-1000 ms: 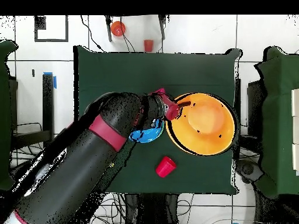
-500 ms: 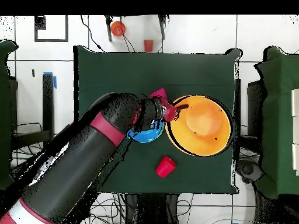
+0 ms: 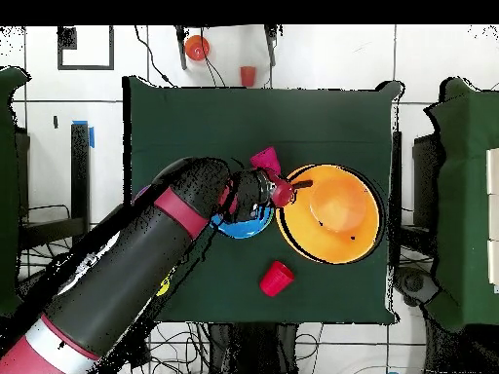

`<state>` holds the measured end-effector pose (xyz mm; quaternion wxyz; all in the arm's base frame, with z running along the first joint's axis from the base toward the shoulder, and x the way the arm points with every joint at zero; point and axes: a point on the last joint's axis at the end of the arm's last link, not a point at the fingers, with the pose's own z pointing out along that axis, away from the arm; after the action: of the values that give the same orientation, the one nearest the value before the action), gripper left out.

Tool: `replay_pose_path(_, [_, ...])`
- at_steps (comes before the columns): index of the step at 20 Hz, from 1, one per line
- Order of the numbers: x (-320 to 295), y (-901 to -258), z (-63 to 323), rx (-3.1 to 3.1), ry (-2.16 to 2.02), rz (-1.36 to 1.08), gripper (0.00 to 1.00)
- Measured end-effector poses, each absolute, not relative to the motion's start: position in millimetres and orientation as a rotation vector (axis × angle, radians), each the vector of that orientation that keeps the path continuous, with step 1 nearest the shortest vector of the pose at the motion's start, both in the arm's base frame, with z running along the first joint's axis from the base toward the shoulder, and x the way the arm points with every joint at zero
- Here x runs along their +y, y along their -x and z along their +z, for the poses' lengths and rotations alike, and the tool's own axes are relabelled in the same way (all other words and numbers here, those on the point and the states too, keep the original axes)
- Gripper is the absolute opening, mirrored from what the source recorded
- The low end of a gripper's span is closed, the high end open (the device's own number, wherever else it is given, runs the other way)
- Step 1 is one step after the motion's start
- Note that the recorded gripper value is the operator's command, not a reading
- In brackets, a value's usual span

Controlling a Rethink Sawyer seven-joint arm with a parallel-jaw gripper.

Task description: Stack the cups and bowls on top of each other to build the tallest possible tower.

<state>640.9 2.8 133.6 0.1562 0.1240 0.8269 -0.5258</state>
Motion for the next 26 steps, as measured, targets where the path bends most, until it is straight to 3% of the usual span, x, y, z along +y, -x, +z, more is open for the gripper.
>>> replay_pose_path(26, [5.6, -638.3, 126.7, 2.371, -0.338, -1.516, 0.0])
